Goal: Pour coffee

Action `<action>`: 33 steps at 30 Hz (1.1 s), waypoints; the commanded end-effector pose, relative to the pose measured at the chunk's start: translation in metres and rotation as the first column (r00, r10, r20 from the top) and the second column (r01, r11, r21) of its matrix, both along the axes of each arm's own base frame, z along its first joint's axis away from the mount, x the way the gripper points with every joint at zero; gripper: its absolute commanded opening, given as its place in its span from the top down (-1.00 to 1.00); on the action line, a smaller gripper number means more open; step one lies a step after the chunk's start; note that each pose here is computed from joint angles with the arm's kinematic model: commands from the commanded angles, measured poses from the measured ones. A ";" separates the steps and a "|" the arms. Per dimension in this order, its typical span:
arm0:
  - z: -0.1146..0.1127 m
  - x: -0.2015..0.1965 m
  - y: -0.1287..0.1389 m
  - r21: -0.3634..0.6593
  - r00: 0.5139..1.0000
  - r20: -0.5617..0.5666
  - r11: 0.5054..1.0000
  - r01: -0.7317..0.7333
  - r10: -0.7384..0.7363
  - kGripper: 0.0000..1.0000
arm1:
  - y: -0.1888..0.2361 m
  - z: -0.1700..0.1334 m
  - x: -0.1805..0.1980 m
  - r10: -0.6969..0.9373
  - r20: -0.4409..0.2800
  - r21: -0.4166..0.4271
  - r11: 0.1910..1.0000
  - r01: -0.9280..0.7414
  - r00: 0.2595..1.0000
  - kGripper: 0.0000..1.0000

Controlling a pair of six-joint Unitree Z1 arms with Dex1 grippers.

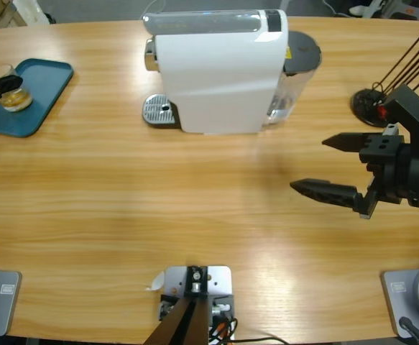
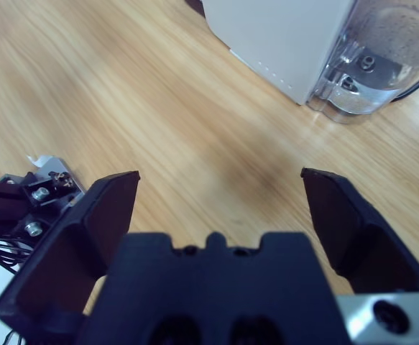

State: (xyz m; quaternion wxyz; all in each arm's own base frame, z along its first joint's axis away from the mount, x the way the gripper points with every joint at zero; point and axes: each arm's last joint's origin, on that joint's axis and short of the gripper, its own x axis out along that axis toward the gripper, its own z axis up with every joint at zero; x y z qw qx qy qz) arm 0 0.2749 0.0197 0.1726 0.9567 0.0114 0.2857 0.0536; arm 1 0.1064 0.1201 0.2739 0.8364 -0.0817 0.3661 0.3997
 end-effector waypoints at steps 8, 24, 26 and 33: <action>-0.027 0.004 -0.013 -0.036 0.994 -0.110 0.999 0.014 -0.018 -0.92 | -0.001 -0.006 0.006 -0.026 -0.041 -0.021 0.999 0.025 0.999 -1.00; 0.155 -0.089 -0.087 0.026 0.881 0.050 0.883 0.469 -0.470 -0.97 | -0.001 -0.007 0.008 -0.023 -0.040 -0.031 0.999 0.021 0.999 -1.00; 0.148 -0.105 -0.107 0.017 0.793 0.008 0.793 0.610 -0.610 -0.96 | 0.001 -0.008 0.010 -0.020 -0.045 -0.041 0.999 0.018 0.999 -1.00; 0.101 -0.136 -0.136 -0.079 0.584 -0.118 0.593 0.801 -0.803 -0.93 | 0.004 -0.009 0.012 -0.008 -0.044 -0.055 0.998 0.005 0.999 -1.00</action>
